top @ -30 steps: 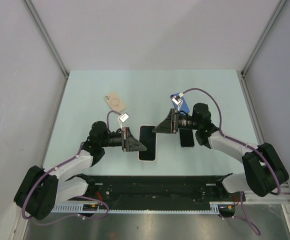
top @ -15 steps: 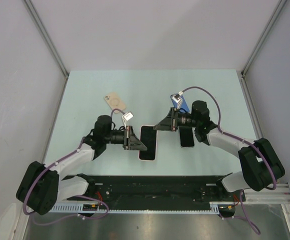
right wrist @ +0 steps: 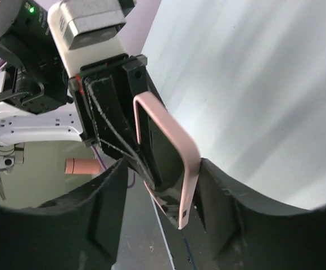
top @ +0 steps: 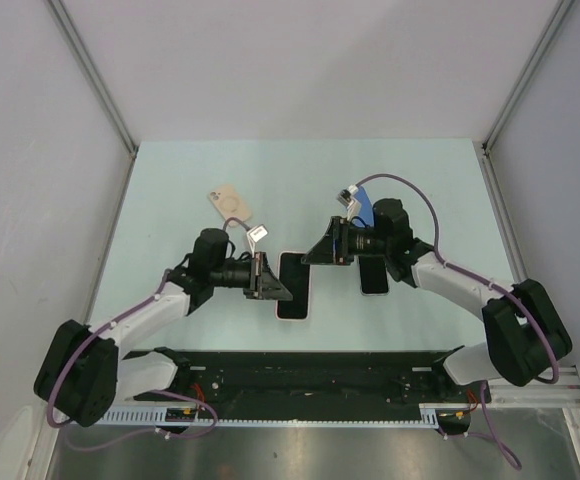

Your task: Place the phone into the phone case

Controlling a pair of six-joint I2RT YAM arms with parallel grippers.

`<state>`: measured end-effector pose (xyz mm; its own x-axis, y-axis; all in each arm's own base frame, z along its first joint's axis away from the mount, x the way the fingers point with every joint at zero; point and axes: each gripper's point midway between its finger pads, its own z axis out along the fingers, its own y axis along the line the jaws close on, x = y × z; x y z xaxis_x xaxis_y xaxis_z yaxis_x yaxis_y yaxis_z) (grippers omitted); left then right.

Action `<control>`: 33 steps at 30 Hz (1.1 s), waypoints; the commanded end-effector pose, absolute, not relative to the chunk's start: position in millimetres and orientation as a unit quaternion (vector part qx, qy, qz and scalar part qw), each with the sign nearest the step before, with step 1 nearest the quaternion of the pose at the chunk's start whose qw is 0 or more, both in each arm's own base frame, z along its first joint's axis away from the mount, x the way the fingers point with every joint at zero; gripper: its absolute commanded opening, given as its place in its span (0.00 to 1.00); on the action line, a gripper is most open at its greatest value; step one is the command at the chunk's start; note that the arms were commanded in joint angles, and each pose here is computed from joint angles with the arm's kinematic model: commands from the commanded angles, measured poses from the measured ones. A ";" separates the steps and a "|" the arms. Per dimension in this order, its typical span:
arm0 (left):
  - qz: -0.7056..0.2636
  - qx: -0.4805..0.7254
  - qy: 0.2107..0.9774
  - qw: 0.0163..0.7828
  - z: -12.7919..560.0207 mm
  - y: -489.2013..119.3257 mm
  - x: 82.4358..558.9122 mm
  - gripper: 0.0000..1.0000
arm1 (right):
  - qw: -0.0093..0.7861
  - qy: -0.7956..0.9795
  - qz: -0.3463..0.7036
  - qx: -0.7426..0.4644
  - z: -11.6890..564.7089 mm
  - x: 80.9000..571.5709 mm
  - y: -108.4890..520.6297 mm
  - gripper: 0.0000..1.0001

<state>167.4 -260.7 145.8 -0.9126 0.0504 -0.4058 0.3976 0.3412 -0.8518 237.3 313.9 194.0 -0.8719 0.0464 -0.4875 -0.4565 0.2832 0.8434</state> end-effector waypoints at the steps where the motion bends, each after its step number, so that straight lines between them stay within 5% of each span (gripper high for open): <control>1: -0.543 0.093 0.802 0.229 168.1 -251.1 192.3 0.00 | 0.222 0.733 0.618 -0.178 231.4 212.2 311.8 0.62; 11: -0.599 0.047 0.742 0.299 211.2 -243.5 203.2 0.00 | 0.179 0.718 0.652 -0.167 204.6 181.5 313.2 0.75; 23: -0.639 0.044 0.708 0.298 225.1 -246.4 199.9 0.00 | 0.159 0.709 0.670 -0.153 198.1 180.7 329.7 0.71; 29: -0.604 0.035 0.736 0.303 209.2 -241.9 208.4 0.00 | 0.163 0.700 0.681 -0.143 202.5 182.8 329.0 0.42; 33: -0.544 0.039 0.775 0.318 181.4 -235.0 221.2 0.00 | 0.165 0.693 0.689 -0.131 209.0 183.7 329.9 0.09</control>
